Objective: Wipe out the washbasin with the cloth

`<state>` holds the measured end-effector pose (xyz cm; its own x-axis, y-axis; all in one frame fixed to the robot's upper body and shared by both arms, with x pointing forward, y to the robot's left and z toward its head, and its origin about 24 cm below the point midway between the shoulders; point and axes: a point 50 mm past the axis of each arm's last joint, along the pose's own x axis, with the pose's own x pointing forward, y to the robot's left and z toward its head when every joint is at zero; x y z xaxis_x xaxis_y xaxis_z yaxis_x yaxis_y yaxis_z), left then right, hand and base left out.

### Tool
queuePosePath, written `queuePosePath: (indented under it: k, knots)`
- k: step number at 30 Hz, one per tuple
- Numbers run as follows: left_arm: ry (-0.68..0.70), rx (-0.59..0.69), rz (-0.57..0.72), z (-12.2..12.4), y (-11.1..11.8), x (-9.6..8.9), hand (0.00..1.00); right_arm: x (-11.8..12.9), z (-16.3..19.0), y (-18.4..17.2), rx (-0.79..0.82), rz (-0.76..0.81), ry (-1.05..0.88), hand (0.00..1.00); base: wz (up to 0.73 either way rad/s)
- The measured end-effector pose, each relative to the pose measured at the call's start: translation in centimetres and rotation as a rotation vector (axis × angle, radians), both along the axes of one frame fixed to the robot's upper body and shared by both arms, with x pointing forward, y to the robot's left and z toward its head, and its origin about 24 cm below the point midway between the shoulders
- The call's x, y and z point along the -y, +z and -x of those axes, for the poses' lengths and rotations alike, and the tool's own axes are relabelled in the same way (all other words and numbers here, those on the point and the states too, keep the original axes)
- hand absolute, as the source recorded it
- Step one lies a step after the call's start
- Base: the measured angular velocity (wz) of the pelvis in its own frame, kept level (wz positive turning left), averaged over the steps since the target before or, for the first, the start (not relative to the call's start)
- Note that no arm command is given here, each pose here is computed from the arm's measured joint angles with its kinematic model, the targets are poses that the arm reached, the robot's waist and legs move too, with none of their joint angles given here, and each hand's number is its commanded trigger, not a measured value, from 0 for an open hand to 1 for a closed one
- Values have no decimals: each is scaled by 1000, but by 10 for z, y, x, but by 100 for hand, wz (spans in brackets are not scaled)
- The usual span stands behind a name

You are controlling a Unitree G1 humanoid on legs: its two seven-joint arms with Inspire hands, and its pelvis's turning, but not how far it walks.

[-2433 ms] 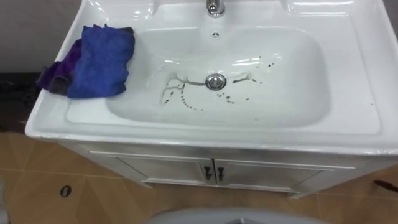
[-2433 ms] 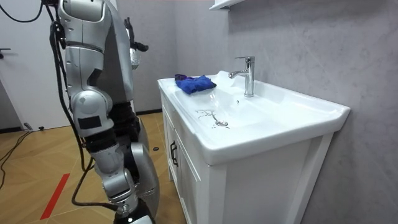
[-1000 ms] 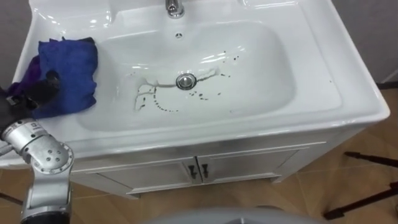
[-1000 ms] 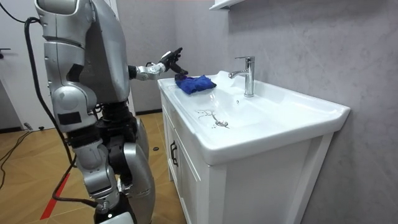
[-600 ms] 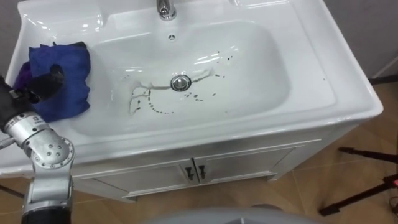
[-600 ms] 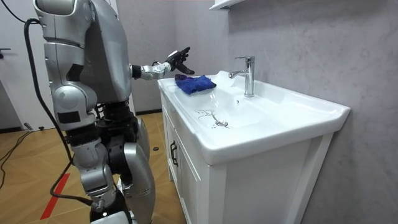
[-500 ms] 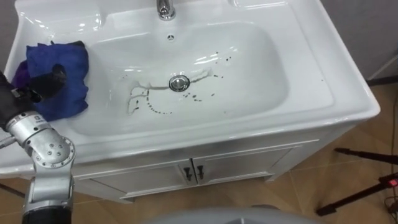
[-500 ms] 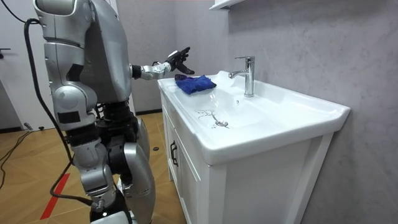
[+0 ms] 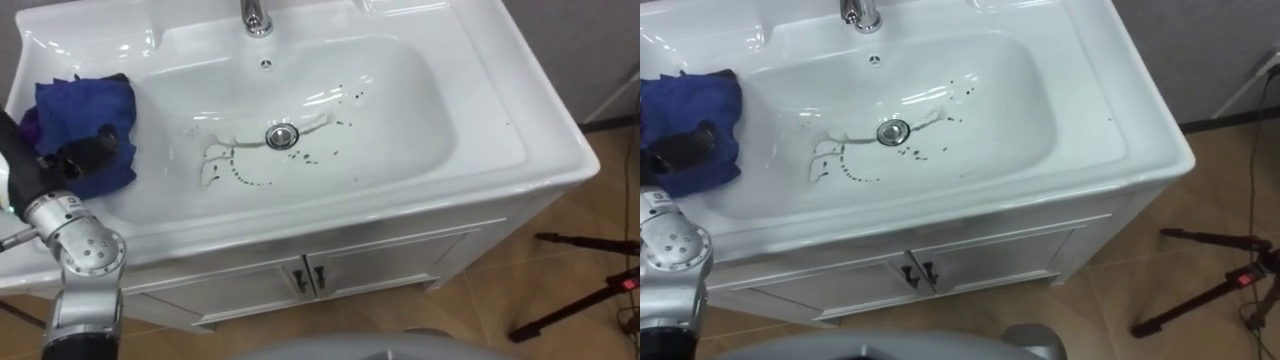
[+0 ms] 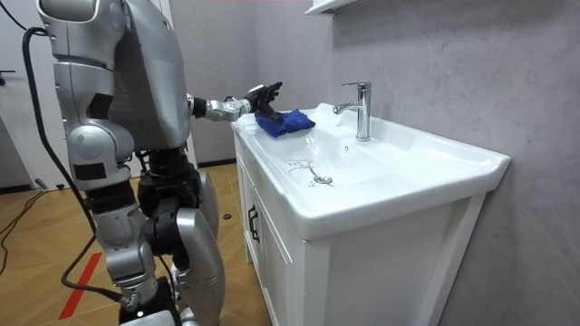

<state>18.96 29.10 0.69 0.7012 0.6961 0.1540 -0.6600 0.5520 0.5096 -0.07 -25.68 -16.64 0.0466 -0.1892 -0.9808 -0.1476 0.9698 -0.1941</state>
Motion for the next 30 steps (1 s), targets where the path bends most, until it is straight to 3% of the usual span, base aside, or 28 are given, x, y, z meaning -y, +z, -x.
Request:
queuePosePath:
  k: [30]
  knots:
    - [-79, -103, 49, -3, -19, 21, 0, -5, -3, -2, -24, -8, 48, 0, 0]
